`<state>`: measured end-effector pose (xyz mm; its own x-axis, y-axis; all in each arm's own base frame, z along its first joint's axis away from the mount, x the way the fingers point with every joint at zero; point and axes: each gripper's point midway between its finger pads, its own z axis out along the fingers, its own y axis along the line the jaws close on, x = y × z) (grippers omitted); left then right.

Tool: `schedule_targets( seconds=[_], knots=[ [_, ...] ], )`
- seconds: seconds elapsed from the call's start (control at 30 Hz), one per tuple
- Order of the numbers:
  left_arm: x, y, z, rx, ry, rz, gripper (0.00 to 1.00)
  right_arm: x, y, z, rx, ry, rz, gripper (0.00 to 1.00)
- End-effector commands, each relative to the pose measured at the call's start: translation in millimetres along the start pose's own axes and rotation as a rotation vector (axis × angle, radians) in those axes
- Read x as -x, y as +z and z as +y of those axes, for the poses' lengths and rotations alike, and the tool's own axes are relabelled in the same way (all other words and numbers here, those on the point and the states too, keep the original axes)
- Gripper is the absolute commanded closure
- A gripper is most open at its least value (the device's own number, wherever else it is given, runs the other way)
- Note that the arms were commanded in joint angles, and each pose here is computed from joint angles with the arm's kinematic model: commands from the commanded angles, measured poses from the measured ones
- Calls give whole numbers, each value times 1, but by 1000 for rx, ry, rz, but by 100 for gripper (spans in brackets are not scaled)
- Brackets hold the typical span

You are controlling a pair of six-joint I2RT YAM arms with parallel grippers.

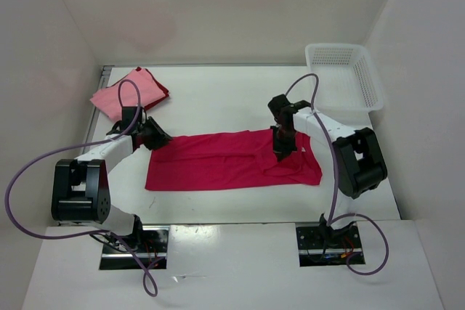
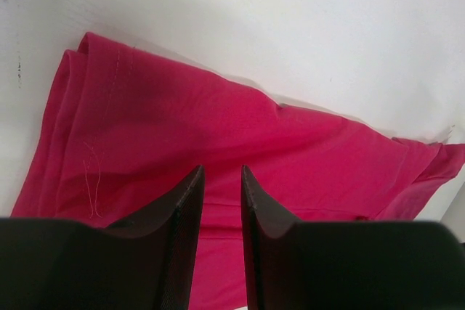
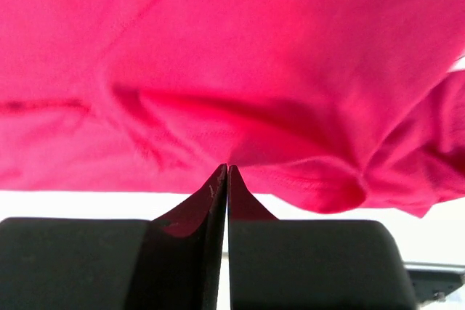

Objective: Fold and stack the t-shirts
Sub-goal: Fold the other side of the tshirt into a rectangle

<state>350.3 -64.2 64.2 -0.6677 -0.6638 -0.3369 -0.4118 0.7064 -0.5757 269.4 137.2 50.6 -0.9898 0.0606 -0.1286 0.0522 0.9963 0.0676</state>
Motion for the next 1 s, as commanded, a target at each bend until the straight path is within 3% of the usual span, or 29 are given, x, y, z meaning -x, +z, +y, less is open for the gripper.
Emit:
schedule_targets(
  seconds=[0.0,0.2,0.33,0.43,0.5,0.67,0.9,0.97],
  knots=[
    [10,0,-14,-50,42,-22,66,-23,-19,7,59,-26,55,95],
    [16,-2,-25,-82,42,-30,66,28,-30,1,32,40,-104,93],
    [20,-2,-30,-96,56,-32,66,34,-4,2,9,62,-92,76],
    [17,-1,-27,-89,53,-25,66,19,17,-7,-22,71,-51,72],
    [17,-1,-27,-89,53,-25,66,10,23,-9,-23,71,-19,72],
    [14,-1,-26,-96,53,-18,66,-22,17,10,21,-3,59,84],
    [16,2,-27,-101,56,-25,66,-48,-9,26,87,-53,101,86],
    [15,2,-28,-108,56,-19,66,-47,-13,22,72,-45,85,82]
  ],
)
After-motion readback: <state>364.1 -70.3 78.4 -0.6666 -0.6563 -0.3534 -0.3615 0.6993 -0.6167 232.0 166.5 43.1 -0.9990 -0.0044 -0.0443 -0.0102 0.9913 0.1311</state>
